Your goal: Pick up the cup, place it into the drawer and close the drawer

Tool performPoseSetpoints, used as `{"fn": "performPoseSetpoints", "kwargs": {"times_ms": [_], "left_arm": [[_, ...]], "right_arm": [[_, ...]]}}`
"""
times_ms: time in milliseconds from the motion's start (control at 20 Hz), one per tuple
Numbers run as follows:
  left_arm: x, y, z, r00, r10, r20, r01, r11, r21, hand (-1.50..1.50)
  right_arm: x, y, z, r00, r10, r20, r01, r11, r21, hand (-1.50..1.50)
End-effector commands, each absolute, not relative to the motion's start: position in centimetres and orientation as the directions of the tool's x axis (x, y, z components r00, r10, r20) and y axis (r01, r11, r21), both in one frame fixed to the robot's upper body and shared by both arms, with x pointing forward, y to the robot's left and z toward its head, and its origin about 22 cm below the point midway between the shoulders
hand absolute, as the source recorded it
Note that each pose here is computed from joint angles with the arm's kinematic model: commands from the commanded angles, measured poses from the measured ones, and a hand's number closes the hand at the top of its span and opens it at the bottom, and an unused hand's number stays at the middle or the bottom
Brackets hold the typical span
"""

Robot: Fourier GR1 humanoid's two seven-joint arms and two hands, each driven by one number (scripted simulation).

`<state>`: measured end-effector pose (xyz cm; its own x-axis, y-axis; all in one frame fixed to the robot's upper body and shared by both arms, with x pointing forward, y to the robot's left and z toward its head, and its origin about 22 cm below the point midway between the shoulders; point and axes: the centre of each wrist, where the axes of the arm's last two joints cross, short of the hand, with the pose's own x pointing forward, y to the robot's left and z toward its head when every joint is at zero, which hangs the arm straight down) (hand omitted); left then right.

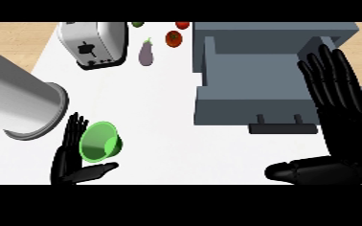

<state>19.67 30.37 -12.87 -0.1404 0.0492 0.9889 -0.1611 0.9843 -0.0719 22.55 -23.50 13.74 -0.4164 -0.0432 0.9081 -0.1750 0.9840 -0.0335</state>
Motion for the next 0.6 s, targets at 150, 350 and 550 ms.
{"fn": "performPoseSetpoints", "kwargs": {"times_ms": [150,350,550], "left_arm": [[20.9,31.1,-13.0,-0.168,0.087,0.982,-0.145,0.983,-0.112,-1.5],[20.0,30.8,-14.9,-0.172,0.113,0.979,-0.136,0.981,-0.137,-1.5],[19.2,28.4,-15.4,-0.172,0.155,0.973,-0.136,0.974,-0.179,-1.5]], "right_arm": [[20.8,-22.7,15.3,-0.414,-0.054,0.909,-0.173,0.985,-0.02,-1.5],[21.9,-23.3,15.4,-0.412,-0.061,0.909,-0.185,0.983,-0.018,-1.5],[21.4,-23.6,13.5,-0.432,-0.058,0.9,-0.177,0.984,-0.022,-1.5]]}}
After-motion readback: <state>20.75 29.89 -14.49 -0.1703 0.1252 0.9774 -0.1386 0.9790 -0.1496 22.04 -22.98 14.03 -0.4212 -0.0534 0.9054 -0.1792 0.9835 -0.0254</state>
